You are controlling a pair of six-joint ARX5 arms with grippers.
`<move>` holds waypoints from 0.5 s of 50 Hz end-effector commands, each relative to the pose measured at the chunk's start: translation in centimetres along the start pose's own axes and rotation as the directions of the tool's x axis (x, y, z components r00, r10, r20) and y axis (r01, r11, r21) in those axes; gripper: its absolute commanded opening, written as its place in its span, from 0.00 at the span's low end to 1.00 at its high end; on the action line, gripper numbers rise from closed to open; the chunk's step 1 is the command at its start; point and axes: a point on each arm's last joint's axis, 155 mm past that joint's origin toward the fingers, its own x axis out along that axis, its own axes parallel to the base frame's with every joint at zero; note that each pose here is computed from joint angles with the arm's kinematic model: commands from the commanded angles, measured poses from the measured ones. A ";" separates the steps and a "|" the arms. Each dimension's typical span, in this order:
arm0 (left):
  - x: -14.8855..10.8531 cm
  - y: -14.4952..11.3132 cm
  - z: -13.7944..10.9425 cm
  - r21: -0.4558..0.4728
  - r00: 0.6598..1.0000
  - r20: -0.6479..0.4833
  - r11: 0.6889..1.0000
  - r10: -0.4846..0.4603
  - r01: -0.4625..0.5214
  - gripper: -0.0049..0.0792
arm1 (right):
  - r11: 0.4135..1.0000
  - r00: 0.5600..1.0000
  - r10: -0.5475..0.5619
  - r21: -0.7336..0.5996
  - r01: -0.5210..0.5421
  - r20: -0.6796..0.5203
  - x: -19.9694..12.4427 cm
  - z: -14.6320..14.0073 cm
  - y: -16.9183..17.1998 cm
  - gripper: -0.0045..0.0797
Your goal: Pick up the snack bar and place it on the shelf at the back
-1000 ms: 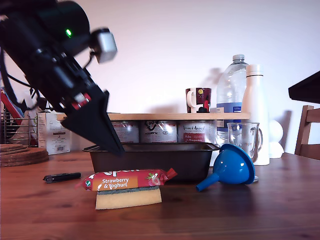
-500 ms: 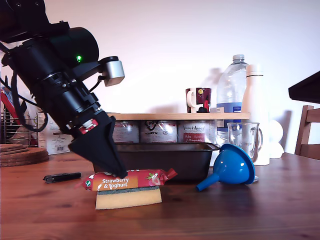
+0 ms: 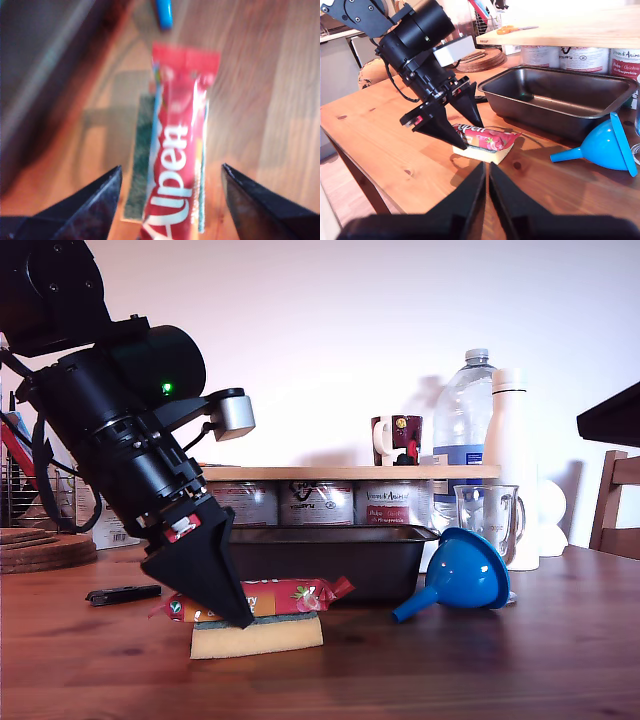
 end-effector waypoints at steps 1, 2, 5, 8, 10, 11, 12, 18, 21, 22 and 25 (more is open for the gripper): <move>-0.2 0.6 0.5 0.006 1.000 0.015 1.000 0.013 -0.013 0.73 | 1.000 1.000 0.004 -0.004 -0.004 -0.002 0.1 -0.4 0.0 0.04; -0.2 0.6 0.5 0.005 1.000 0.015 1.000 0.013 -0.013 0.72 | 1.000 1.000 0.004 -0.004 -0.004 -0.002 0.1 -0.4 0.0 0.04; -0.2 0.7 0.4 0.003 1.000 0.015 1.000 0.014 -0.014 0.67 | 1.000 1.000 0.004 -0.004 -0.004 -0.002 0.1 -0.4 0.0 0.04; -0.2 0.7 0.4 0.002 1.000 0.014 1.000 0.014 -0.014 0.62 | 1.000 1.000 0.004 -0.004 -0.004 -0.002 0.1 -0.4 0.0 0.04; -0.2 0.7 0.4 0.002 1.000 0.014 1.000 0.014 -0.014 0.59 | 1.000 1.000 0.004 -0.004 -0.004 -0.002 0.1 -0.4 0.0 0.04; -0.2 0.7 0.4 0.002 1.000 0.014 1.000 0.014 -0.014 0.58 | 1.000 1.000 0.004 -0.004 -0.004 -0.002 0.1 -0.4 0.0 0.04; -0.2 0.7 0.4 0.002 1.000 0.014 1.000 0.014 -0.014 0.56 | 1.000 1.000 0.004 -0.004 -0.004 -0.002 0.1 -0.4 0.0 0.04; -0.2 0.7 0.4 0.002 1.000 0.013 1.000 0.016 -0.016 0.50 | 1.000 1.000 0.003 -0.004 -0.003 -0.002 0.1 -0.4 0.0 0.04; -0.2 0.8 0.3 0.001 1.000 0.009 1.000 0.019 -0.019 0.50 | 1.000 1.000 0.003 -0.004 -0.003 -0.002 0.1 -0.4 0.0 0.04; -0.2 0.7 0.3 0.001 1.000 0.007 1.000 0.018 -0.018 0.50 | 1.000 1.000 0.003 -0.004 -0.003 -0.002 0.1 -0.4 0.0 0.04; -0.2 0.6 0.1 -0.002 1.000 0.001 1.000 0.013 -0.013 0.50 | 1.000 1.000 0.003 -0.005 -0.003 -0.002 0.1 -0.4 0.0 0.04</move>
